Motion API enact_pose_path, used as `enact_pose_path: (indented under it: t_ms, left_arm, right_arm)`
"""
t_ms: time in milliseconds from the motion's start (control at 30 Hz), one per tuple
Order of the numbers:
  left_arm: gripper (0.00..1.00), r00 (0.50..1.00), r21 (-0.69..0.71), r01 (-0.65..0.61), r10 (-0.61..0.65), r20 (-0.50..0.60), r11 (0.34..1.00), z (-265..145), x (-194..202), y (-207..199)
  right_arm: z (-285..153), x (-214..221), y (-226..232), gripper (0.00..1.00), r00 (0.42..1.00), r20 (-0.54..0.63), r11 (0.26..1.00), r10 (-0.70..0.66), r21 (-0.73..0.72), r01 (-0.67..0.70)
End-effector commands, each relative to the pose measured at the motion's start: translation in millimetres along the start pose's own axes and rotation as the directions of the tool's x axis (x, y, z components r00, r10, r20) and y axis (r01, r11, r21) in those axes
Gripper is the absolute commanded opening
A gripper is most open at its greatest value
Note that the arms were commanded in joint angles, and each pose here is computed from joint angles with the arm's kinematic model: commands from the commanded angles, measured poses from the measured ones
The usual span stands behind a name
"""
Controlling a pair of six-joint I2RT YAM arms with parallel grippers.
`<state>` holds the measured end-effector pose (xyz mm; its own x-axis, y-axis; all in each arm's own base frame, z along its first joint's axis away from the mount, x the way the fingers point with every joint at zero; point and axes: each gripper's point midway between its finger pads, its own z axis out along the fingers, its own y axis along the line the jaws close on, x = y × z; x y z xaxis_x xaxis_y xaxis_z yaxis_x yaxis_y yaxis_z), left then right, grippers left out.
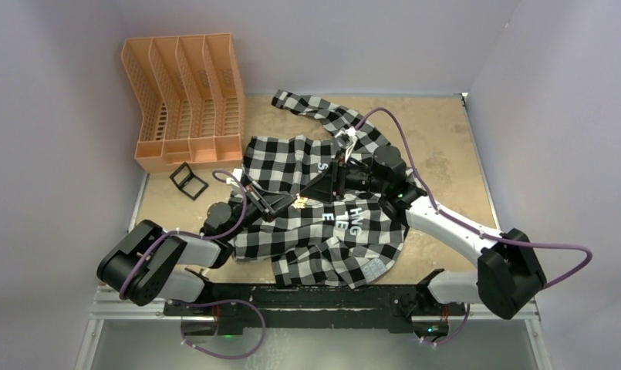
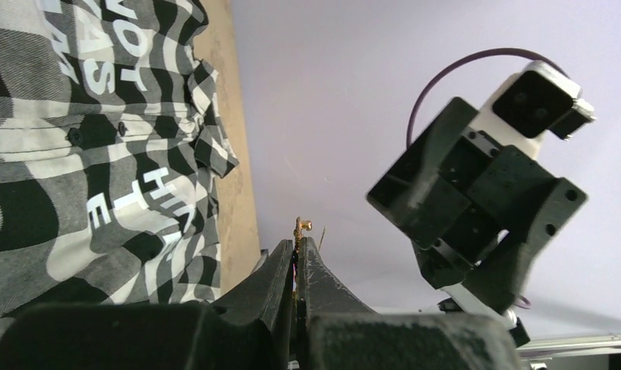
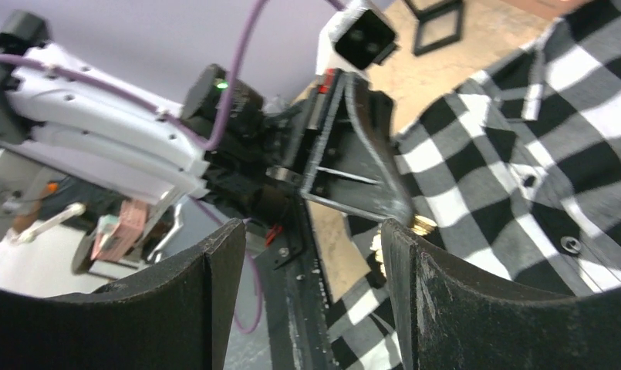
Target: Remove the brooch from the garment
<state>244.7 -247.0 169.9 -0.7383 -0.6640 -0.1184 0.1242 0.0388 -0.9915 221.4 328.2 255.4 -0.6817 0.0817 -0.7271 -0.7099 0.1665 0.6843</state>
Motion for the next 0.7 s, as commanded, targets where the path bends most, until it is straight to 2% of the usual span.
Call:
enact_pose_path:
  t_ms: [0,133,300,400,567,667]
  left_arm:
    - [0.0,1.0,0.108,-0.007,0.008,-0.006,0.994,-3.4,2.2,-25.9]
    - [0.0,1.0,0.137,-0.017,0.019,-0.012,0.99,-3.9,3.2,-34.5]
    - [0.0,0.999,0.168,-0.036,0.038,-0.007,0.985,-6.3,3.1,-43.2]
    - [0.0,0.999,0.183,-0.036,0.037,-0.004,0.982,-7.1,2.4,-48.2]
    - [0.0,0.999,0.202,-0.04,0.042,-0.004,0.979,-7.5,2.7,-55.2]
    - [0.0,0.999,0.207,-0.042,0.044,-0.006,0.977,-7.7,2.9,-56.9]
  right_arm:
    - [-8.1,9.1,-34.4,0.68,1.0,-0.023,0.985,-0.015,0.172,0.019]
    - [-11.5,14.6,-45.4,0.68,1.0,-0.012,0.979,-0.004,0.205,0.006]
    - [-8.6,16.5,-43.7,0.66,1.0,0.008,0.987,0.003,0.163,-0.005]
    - [-6.6,20.0,-46.1,0.6,1.0,0.001,0.988,0.019,0.15,-0.019]
    - [-1.8,24.8,-48.4,0.44,0.999,-0.016,0.992,0.035,0.123,-0.033]
    - [0.3,24.6,-48.3,0.4,0.999,-0.018,0.993,0.04,0.11,-0.038]
